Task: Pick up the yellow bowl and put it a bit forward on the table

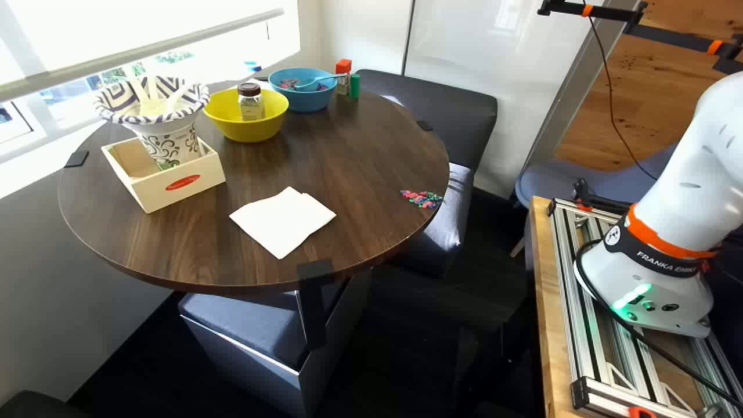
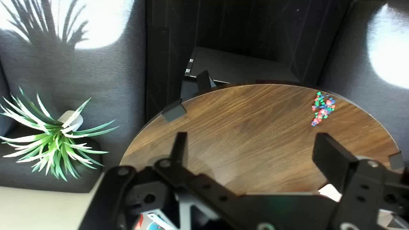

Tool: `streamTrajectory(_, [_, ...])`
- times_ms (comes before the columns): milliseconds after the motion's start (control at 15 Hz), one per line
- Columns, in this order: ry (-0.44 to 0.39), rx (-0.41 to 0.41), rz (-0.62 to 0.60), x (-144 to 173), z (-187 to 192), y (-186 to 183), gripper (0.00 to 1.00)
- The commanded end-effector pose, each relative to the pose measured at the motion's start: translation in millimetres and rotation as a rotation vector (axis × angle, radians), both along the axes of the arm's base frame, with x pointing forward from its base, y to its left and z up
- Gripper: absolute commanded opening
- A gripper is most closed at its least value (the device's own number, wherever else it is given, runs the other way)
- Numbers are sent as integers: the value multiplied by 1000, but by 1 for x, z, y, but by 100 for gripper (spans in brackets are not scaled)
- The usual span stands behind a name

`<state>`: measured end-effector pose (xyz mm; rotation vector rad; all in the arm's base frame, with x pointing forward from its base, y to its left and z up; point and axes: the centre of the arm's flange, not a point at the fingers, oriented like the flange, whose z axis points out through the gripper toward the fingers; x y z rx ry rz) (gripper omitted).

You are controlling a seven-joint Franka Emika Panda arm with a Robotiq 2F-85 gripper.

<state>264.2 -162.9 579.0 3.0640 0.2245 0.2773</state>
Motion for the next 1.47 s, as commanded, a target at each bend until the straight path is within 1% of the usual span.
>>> streamTrajectory(0, [0,0,0,0,0,0,100])
streamTrajectory(67, [0,0,0,0,0,0,100])
streamTrajectory(133, [-24,13,-4,4,0,2,100])
streamTrajectory(200, [-29,31,-49,23,-3,7,100])
streamTrajectory(267, [-32,58,-83,35,-5,10,100])
streamTrajectory(333, [-69,110,-137,55,-10,17,100])
streamTrajectory(400, [-96,143,-181,71,-13,24,100])
streamTrajectory(467, [-110,175,-232,100,-21,33,100])
streamTrajectory(667, [-161,275,-372,158,-36,53,100])
streamTrajectory(800, [-183,299,-482,203,-49,61,100])
streamTrajectory(867, [-174,315,-533,224,-56,61,100])
streamTrajectory(933, [-167,332,-547,237,-61,63,100])
streamTrajectory(1000, [-185,297,-482,192,-61,65,100])
streamTrajectory(1067, [-174,292,-488,204,-67,66,100])
streamTrajectory(1133, [-167,288,-488,208,-70,66,100])
streamTrajectory(1400, [-192,292,-491,200,-59,63,100])
